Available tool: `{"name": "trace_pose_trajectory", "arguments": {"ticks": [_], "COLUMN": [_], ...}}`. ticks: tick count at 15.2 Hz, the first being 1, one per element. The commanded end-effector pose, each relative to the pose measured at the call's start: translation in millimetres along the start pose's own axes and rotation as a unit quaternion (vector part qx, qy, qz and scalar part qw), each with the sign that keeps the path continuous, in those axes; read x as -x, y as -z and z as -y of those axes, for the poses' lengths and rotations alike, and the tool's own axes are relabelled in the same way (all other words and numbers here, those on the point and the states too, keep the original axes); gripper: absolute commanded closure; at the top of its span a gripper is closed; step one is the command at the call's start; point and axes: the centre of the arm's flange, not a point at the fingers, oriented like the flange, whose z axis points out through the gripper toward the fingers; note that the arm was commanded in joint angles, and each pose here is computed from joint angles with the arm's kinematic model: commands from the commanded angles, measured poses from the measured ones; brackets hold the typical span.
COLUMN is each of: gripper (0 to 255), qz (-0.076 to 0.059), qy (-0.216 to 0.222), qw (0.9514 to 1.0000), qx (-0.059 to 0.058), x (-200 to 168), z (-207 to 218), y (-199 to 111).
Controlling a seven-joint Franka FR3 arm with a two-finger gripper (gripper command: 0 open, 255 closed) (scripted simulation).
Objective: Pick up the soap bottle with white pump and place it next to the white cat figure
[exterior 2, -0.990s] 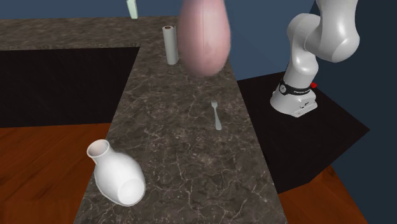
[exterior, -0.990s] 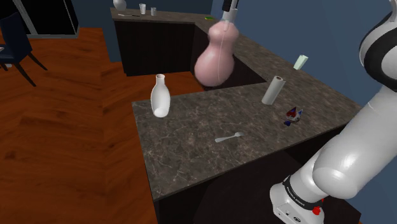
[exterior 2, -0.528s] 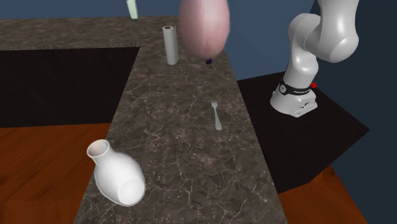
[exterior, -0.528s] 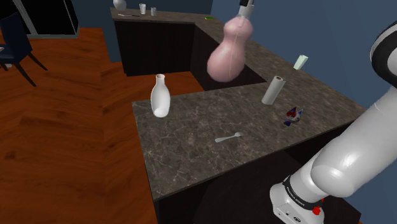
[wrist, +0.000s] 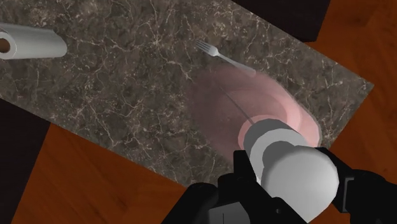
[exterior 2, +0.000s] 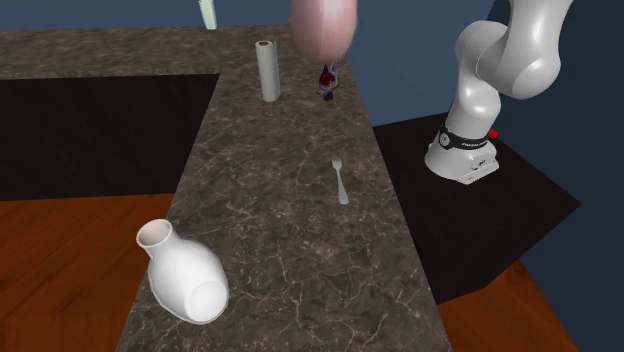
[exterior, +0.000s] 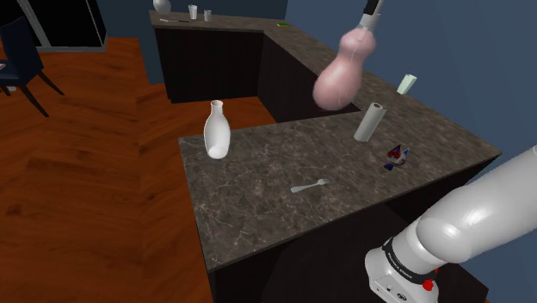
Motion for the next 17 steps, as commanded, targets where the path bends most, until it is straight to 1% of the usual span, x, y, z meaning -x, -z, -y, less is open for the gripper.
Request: {"name": "trace_pose_trajectory", "arguments": {"ticks": [1, 17], "gripper": [255, 255], "qz": [-0.001, -0.001], "qy": [0.001, 0.001], "qw": [1.0000, 1.0000], "qx": [0.000, 0.000], "x": [20, 159], "z": [-18, -178], "y": [2, 12]}}
